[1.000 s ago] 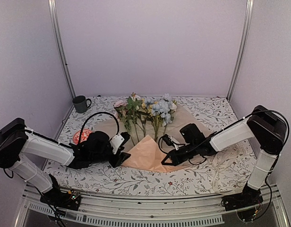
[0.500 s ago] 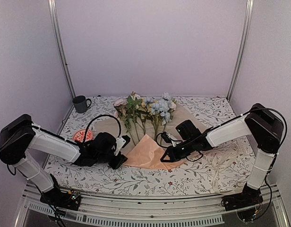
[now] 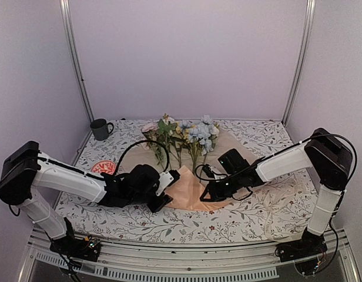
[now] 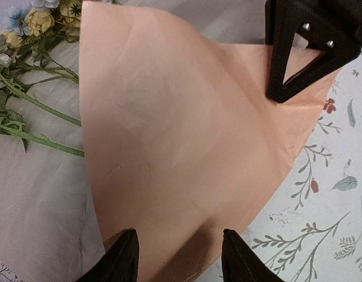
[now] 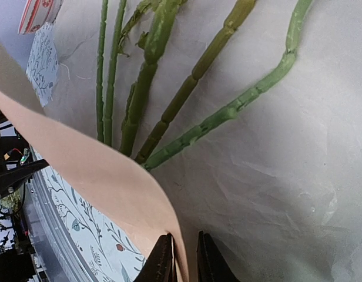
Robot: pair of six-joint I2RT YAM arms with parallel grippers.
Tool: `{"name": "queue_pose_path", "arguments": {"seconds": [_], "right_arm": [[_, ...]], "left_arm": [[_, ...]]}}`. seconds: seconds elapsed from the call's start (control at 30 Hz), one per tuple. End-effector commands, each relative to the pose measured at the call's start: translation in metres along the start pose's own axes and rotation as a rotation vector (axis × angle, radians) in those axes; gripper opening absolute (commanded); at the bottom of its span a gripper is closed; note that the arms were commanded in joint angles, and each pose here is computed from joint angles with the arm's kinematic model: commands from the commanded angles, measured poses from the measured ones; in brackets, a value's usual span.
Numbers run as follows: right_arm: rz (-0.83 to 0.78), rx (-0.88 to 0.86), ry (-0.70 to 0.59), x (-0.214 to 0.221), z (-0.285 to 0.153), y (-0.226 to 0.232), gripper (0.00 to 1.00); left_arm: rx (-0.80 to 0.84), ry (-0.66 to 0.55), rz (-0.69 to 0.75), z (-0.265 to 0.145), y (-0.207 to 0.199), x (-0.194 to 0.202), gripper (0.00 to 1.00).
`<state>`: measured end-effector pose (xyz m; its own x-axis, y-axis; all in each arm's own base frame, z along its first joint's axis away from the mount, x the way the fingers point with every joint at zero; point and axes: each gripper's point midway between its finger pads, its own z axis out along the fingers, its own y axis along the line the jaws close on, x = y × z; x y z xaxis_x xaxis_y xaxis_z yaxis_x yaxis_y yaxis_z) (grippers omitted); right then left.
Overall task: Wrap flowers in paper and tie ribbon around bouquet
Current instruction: Fold the bottom corner of the flattened wrapping paper at the center of the board, then press the fold line of the 1/4-folded wrapping paper.
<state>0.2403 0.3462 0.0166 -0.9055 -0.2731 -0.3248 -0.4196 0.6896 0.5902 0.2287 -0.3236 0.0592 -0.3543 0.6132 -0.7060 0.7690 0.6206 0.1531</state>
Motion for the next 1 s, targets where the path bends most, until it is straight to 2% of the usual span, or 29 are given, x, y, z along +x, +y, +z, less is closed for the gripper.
{"name": "queue_pose_path", "arguments": {"seconds": [0.0,0.07,0.13,0.37,0.53,0.6,0.67,0.73,0.83,0.97], "right_arm": [[0.057,0.118,0.004,0.003,-0.002,-0.025,0.18],[0.068,0.139,0.001,0.005,-0.005,-0.027,0.18],[0.076,0.161,-0.013,0.005,-0.013,-0.029,0.25],[0.102,0.320,-0.055,0.007,-0.052,-0.042,0.31],[0.047,0.419,-0.113,-0.006,-0.083,-0.026,0.34],[-0.055,0.379,-0.132,-0.011,-0.079,0.006,0.33],[-0.190,0.206,-0.134,-0.013,-0.064,0.054,0.29],[-0.245,0.010,-0.107,-0.006,-0.050,0.087,0.26],[-0.208,-0.055,-0.076,-0.003,-0.031,0.087,0.22],[-0.102,-0.017,-0.042,0.002,-0.013,0.061,0.15]], "left_arm": [[-0.059,0.136,0.077,0.026,0.004,0.030,0.48],[-0.059,0.186,0.084,0.037,0.003,0.038,0.48],[-0.060,0.203,0.087,0.040,0.002,0.040,0.48],[-0.017,0.278,0.058,0.048,-0.003,0.058,0.48],[-0.011,0.321,0.045,0.052,-0.005,0.066,0.48],[-0.011,0.325,0.042,0.052,-0.005,0.066,0.48],[-0.012,0.326,0.033,0.052,-0.004,0.066,0.48],[-0.011,0.329,0.020,0.052,-0.003,0.067,0.48],[-0.015,0.335,-0.004,0.052,-0.001,0.068,0.48],[-0.017,0.343,-0.024,0.052,0.001,0.070,0.47]]}}
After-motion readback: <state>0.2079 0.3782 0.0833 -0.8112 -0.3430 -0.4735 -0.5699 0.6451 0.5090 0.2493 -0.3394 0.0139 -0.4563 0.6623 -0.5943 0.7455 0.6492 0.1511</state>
